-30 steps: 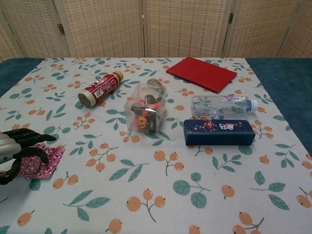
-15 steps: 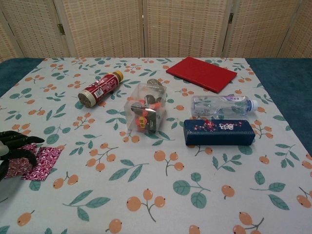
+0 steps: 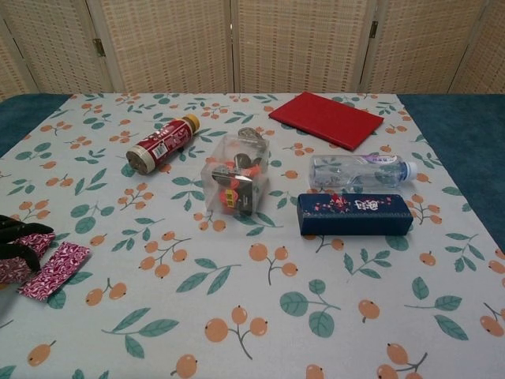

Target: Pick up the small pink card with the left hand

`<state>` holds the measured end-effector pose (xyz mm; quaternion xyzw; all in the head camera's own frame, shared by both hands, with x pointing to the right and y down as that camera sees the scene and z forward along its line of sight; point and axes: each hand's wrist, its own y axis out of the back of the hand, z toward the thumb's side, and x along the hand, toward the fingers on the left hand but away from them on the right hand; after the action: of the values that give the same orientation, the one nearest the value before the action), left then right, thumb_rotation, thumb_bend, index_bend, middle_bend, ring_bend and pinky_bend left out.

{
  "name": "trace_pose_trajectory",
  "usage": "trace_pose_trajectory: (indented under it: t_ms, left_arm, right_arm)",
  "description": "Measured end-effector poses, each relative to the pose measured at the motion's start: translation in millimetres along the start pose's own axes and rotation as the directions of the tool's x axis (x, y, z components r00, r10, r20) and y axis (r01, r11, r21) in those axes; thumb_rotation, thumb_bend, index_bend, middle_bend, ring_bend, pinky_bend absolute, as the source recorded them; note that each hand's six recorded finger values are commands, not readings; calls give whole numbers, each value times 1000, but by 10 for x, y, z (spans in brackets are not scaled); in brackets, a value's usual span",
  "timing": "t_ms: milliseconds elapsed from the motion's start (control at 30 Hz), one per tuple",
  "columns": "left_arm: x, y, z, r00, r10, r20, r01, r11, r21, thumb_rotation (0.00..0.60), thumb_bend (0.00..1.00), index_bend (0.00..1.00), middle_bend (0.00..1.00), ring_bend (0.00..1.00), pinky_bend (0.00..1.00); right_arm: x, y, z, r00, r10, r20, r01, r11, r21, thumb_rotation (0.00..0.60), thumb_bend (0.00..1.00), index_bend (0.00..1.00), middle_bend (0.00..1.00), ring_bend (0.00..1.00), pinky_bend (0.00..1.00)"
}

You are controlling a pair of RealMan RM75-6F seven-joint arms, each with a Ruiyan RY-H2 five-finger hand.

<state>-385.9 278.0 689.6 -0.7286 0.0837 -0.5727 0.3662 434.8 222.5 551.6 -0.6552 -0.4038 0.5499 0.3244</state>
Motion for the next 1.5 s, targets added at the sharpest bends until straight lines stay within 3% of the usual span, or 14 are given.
trace_pose_trajectory:
  t_ms: [300, 667, 767, 867, 1000, 1200, 1500]
  left_arm:
    - [-54, -28, -76, 1000, -10, -23, 10, 1000, -7, 92, 925, 300, 0, 0, 0]
    - [-21, 36, 89, 1000, 11, 26, -11, 1000, -4, 90, 925, 280, 0, 0, 0]
    - [-22, 91, 106, 999, 23, 30, -22, 1000, -18, 121, 915, 255, 0, 0, 0]
    - [-30, 168, 90, 999, 36, 27, -34, 998, -52, 190, 844, 233, 0, 0, 0]
    - [-46, 312, 25, 997, 71, 10, -70, 994, -89, 265, 645, 203, 0, 0, 0]
    - [-52, 369, 70, 996, 83, 11, -81, 990, -113, 269, 414, 160, 0, 0, 0]
    - [51, 379, 330, 996, 69, 54, -64, 994, -93, 264, 357, 138, 0, 0, 0]
  right_arm:
    - [2, -6, 3, 1000, 0, -1, 0, 1000, -1, 600, 270, 149, 45, 29, 0]
    - [19, 7, -11, 1000, -4, 1, 4, 1000, -1, 600, 269, 149, 45, 30, 0]
    - [28, 13, -18, 1000, -6, 3, 6, 1000, -1, 600, 270, 149, 45, 30, 0]
    - [29, 12, -18, 1000, -6, 2, 6, 1000, -1, 600, 270, 149, 44, 30, 0]
    - [28, 6, -18, 1000, -5, 1, 5, 1000, -1, 600, 270, 149, 45, 29, 0]
    - [24, -4, -32, 1000, -2, 2, 2, 1000, -2, 600, 270, 149, 45, 28, 0]
    - [23, -8, -73, 1000, 0, 6, 0, 1000, -7, 600, 271, 149, 45, 29, 0]
